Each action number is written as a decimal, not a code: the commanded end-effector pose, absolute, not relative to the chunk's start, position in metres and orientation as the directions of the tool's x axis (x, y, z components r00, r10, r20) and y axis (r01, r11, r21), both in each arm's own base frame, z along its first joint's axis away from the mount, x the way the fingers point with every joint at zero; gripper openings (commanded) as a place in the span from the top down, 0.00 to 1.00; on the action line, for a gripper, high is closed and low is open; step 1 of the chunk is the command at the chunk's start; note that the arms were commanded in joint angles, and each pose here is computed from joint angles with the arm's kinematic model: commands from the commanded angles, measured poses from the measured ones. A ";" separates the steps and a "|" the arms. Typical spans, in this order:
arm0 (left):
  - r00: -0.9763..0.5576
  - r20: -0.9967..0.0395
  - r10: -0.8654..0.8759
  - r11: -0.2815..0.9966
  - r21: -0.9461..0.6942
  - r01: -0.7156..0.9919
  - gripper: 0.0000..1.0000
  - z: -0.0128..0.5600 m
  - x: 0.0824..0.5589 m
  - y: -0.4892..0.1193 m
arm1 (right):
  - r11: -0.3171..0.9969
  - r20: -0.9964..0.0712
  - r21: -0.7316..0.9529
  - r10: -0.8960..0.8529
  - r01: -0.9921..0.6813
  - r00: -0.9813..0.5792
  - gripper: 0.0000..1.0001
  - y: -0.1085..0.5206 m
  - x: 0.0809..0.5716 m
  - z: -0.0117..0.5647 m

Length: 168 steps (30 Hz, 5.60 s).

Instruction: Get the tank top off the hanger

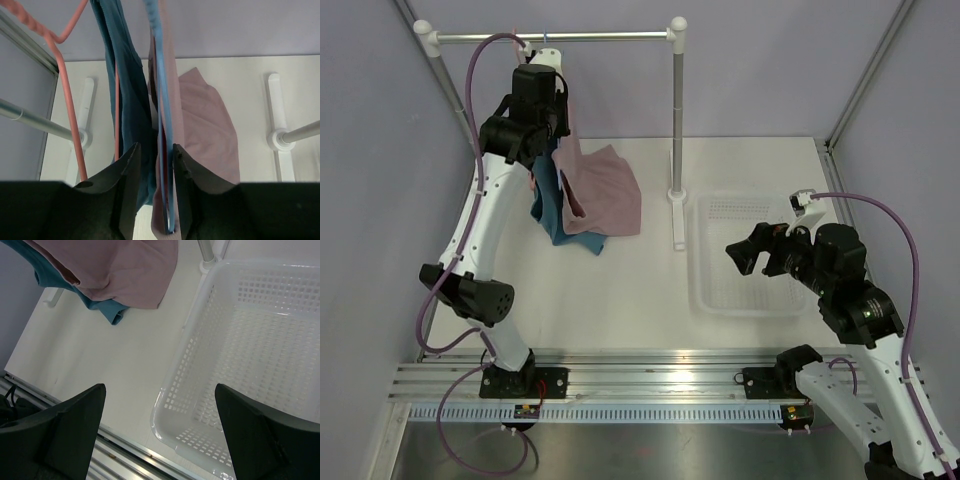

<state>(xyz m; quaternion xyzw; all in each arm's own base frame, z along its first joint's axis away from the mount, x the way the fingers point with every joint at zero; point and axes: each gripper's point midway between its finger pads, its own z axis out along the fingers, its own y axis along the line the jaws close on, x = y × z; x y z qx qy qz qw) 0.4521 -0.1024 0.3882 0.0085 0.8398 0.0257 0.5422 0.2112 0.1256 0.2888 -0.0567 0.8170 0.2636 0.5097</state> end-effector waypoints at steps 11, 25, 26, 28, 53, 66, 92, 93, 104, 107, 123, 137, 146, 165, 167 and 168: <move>-0.375 -0.927 0.002 1.000 -0.005 0.017 1.00 0.407 0.467 -0.109 | 0.835 -0.884 0.371 0.183 -0.406 -0.431 0.03 0.133 0.216 0.303; -0.208 -0.977 -0.056 0.991 -0.080 0.109 1.00 0.491 0.415 -0.120 | 0.828 -0.882 0.380 0.190 -0.412 -0.432 0.02 0.137 0.221 0.307; -0.212 -0.975 -0.062 0.989 -0.088 0.115 1.00 0.491 0.411 -0.123 | 0.825 -0.883 0.383 0.194 -0.415 -0.429 0.02 0.137 0.221 0.309; -0.231 -0.971 -0.061 0.985 -0.095 0.142 1.00 0.491 0.396 -0.132 | 0.821 -0.883 0.389 0.203 -0.418 -0.424 0.02 0.139 0.223 0.312; -0.513 -0.853 -0.095 0.736 -0.407 0.541 1.00 0.338 0.151 -0.153 | 0.391 -0.817 0.576 0.278 -0.718 -0.505 0.06 0.324 0.287 0.362; -0.534 -0.841 -0.081 0.717 -0.421 0.556 1.00 0.319 0.140 -0.154 | 0.460 -0.844 0.526 0.181 -0.715 -0.504 0.41 0.399 0.308 0.321; -0.506 -0.857 -0.103 0.705 -0.421 0.570 1.00 0.338 0.149 -0.160 | 0.415 -0.827 0.549 0.146 -0.726 -0.542 0.61 0.405 0.297 0.297; -0.503 -0.858 -0.100 0.709 -0.416 0.569 1.00 0.339 0.149 -0.159 | 0.423 -0.828 0.546 0.142 -0.723 -0.542 0.76 0.405 0.298 0.297; -0.514 -0.857 -0.022 0.828 -0.304 0.471 1.00 0.309 0.155 -0.128 | 0.726 -0.867 0.413 0.129 -0.550 -0.481 1.00 0.343 0.348 0.276; -0.508 -0.861 -0.006 0.809 -0.303 0.504 1.00 0.309 0.147 -0.130 | 0.767 -0.859 0.413 0.147 -0.492 -0.491 1.00 0.324 0.368 0.274; -0.188 -0.937 -0.295 0.753 -0.349 0.558 1.00 0.421 0.205 -0.156 | 0.426 -0.775 0.613 0.163 -0.665 -0.610 1.00 0.334 0.312 0.326; 0.001 -0.953 -0.303 0.841 -0.266 0.471 1.00 0.499 0.290 -0.169 | 0.400 -0.864 0.458 -0.011 -0.794 -0.504 1.00 0.338 0.208 0.347; -0.254 -0.942 -0.220 0.897 -0.297 0.327 1.00 0.423 0.270 -0.146 | 0.603 -0.835 0.408 -0.056 -0.685 -0.547 0.01 0.353 0.225 0.268; -0.358 -0.933 0.029 0.977 -0.049 0.208 1.00 0.454 0.371 -0.160 | 0.678 -0.836 0.364 -0.063 -0.639 -0.544 0.01 0.339 0.235 0.251; -0.368 -0.929 0.030 0.980 -0.044 0.192 1.00 0.446 0.393 -0.162 | 0.681 -0.836 0.350 -0.082 -0.643 -0.542 0.01 0.337 0.233 0.245; -0.348 -0.937 0.019 0.981 -0.050 0.188 1.00 0.453 0.398 -0.161 | 0.684 -0.837 0.341 -0.091 -0.645 -0.539 0.01 0.336 0.234 0.242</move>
